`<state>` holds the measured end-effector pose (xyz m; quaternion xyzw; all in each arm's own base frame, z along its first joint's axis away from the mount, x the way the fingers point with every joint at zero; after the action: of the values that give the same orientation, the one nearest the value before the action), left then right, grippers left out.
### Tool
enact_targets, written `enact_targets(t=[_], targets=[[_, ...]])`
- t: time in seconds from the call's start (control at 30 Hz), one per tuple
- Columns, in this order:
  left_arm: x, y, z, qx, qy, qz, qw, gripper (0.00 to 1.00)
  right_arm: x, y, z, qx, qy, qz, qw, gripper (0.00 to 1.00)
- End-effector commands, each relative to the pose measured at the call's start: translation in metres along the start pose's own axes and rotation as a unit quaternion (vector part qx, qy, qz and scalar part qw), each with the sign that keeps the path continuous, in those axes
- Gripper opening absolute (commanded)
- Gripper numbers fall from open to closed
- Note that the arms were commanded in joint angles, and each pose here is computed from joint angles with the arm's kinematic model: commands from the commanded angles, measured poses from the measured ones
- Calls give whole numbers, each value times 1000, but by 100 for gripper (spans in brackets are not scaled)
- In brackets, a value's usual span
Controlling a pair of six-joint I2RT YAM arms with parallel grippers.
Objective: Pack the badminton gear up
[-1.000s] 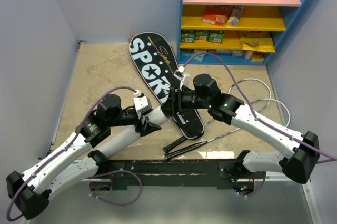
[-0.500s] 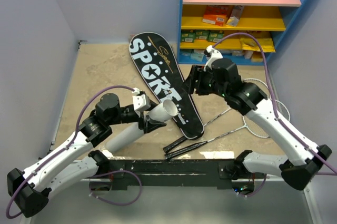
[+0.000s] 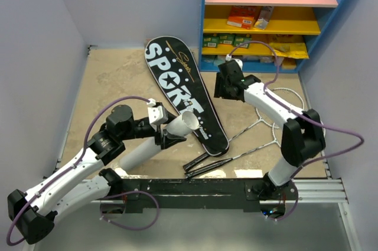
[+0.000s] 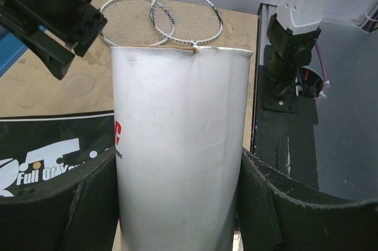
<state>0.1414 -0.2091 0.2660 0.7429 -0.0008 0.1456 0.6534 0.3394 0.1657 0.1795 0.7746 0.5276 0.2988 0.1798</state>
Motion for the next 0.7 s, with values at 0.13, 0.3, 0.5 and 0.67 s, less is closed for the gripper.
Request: enact_targets(t=[0.13,0.3,0.5,0.67], targets=[[7,32,-3,-48,17,37,998,5,5,14,56,-35,-69,-33,996,56],[7,33,-4,-49,19,38,998,5,6,11,78,-22,-87,-46,995,49],[7,33,-4,-48,18,39,998,5,0,3,98,-6,-95,-40,995,42],[7,32,-4,-46,18,37,998,5,-6,-1,109,7,-102,-36,994,39]])
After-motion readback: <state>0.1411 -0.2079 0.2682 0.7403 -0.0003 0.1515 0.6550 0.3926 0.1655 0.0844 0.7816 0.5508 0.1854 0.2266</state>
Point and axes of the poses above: each gripper's point midway between its finger pads, its own z axis out along the fingers, its own x axis along the line the jaws close on, y = z × x, the point moved 6 cm from there along -z, back along the fingers, and after that the axes turned 15 degrees about z, right-handed, at the moved point
